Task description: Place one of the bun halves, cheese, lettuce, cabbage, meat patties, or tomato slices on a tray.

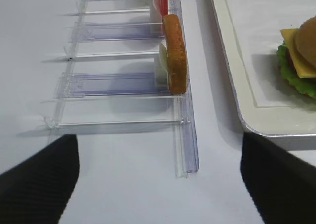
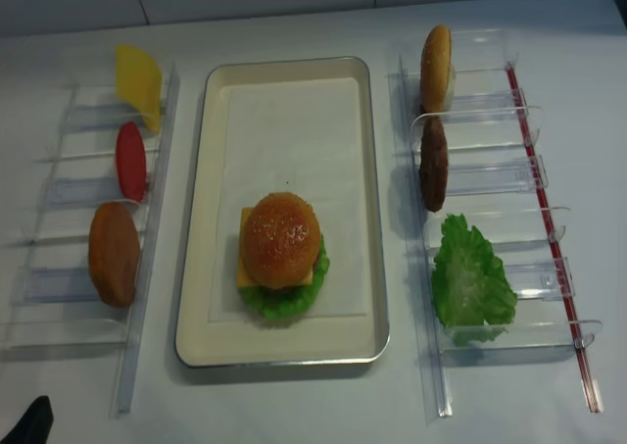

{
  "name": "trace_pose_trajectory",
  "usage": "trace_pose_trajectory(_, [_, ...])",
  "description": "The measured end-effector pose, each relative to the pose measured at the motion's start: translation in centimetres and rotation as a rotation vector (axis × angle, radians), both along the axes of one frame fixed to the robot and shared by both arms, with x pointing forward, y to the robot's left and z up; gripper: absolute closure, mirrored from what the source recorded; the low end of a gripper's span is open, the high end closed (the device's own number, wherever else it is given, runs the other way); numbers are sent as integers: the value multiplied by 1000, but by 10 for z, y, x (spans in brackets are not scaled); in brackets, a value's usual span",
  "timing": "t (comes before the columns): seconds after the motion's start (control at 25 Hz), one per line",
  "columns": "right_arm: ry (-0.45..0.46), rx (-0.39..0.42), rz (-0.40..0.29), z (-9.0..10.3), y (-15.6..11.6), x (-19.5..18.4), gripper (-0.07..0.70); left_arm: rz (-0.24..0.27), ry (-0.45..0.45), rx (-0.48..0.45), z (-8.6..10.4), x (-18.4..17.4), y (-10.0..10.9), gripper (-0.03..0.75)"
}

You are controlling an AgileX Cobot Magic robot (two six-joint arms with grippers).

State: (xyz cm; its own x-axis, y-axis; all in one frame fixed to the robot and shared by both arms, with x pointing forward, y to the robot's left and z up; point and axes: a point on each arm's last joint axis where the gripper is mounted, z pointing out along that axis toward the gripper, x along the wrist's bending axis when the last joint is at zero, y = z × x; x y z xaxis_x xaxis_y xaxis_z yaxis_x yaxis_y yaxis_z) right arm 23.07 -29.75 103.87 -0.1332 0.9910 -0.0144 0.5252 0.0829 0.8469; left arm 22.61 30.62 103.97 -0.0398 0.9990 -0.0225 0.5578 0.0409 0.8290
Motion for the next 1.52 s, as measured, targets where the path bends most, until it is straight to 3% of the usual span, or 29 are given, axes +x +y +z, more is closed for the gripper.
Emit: trace_pose_trajectory(1.52, [0,0,0,0,0,0,188,1,-5,-2,0,0,0,82])
